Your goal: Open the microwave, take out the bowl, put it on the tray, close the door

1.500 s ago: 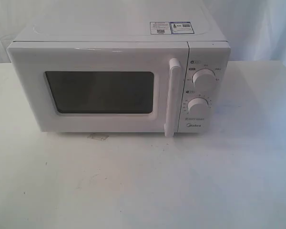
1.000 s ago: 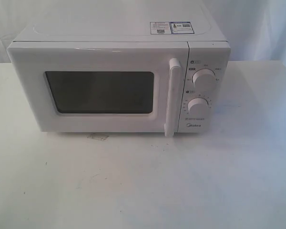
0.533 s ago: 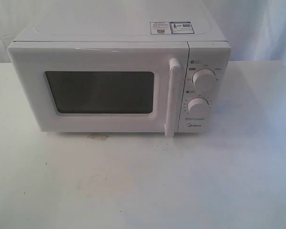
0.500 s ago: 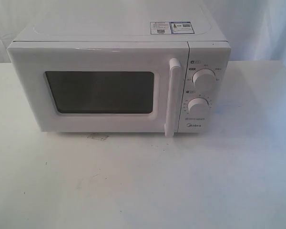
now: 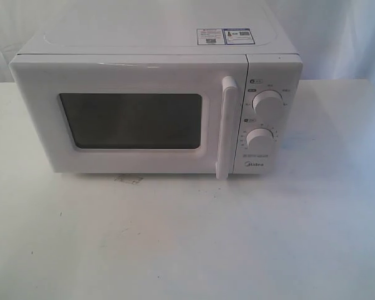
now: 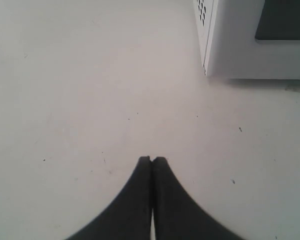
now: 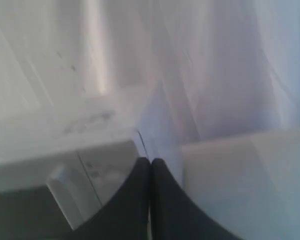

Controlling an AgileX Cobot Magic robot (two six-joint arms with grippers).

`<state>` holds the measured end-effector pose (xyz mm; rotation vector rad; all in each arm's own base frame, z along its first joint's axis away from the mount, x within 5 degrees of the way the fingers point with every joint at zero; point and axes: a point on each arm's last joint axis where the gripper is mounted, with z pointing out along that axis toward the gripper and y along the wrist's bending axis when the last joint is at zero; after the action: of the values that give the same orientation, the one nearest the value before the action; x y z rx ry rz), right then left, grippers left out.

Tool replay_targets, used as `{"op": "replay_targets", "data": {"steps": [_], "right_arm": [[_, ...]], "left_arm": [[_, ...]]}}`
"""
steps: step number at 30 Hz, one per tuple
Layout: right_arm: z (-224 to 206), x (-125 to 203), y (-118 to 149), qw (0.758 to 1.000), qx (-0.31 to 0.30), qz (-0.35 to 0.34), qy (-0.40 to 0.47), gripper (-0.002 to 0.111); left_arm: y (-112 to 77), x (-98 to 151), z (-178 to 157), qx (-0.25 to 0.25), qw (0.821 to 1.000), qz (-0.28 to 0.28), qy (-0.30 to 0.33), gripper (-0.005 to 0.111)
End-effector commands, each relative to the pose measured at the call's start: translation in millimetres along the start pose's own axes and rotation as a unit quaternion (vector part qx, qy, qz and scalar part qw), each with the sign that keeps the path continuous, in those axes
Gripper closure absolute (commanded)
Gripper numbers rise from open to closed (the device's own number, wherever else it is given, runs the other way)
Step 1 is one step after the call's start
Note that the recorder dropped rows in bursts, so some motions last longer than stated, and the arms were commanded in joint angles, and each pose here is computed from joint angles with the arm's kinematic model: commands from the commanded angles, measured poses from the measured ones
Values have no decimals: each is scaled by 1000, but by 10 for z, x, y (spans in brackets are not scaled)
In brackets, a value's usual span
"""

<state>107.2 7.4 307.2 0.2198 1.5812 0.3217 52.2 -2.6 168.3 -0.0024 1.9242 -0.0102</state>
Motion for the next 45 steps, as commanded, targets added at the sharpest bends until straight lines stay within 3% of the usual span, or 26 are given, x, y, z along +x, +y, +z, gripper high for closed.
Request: {"op": "replay_targets", "data": {"steps": [1, 5, 7, 19, 27, 38, 42, 45], "right_arm": [[279, 258, -124, 989, 68, 54, 121, 108], [473, 435, -178, 976, 95, 86, 179, 108], [558, 520, -198, 972, 95, 52, 206, 108], [805, 693, 272, 965, -50, -66, 250, 108], [668, 842, 554, 934, -123, -131, 310, 108], [469, 957, 869, 901, -227, -186, 320, 108], [431, 1001, 890, 896, -216, -151, 358, 108], [402, 1034, 888, 865, -198, -170, 429, 108]], "left_arm": [[-3, 16, 2, 2, 1000, 0, 2, 107], [-3, 16, 2, 2, 1000, 0, 2, 107], [-3, 16, 2, 2, 1000, 0, 2, 107], [-3, 16, 2, 2, 1000, 0, 2, 107], [-3, 16, 2, 2, 1000, 0, 2, 107], [-3, 16, 2, 2, 1000, 0, 2, 107], [-3, 16, 2, 2, 1000, 0, 2, 107], [-3, 16, 2, 2, 1000, 0, 2, 107]]}}
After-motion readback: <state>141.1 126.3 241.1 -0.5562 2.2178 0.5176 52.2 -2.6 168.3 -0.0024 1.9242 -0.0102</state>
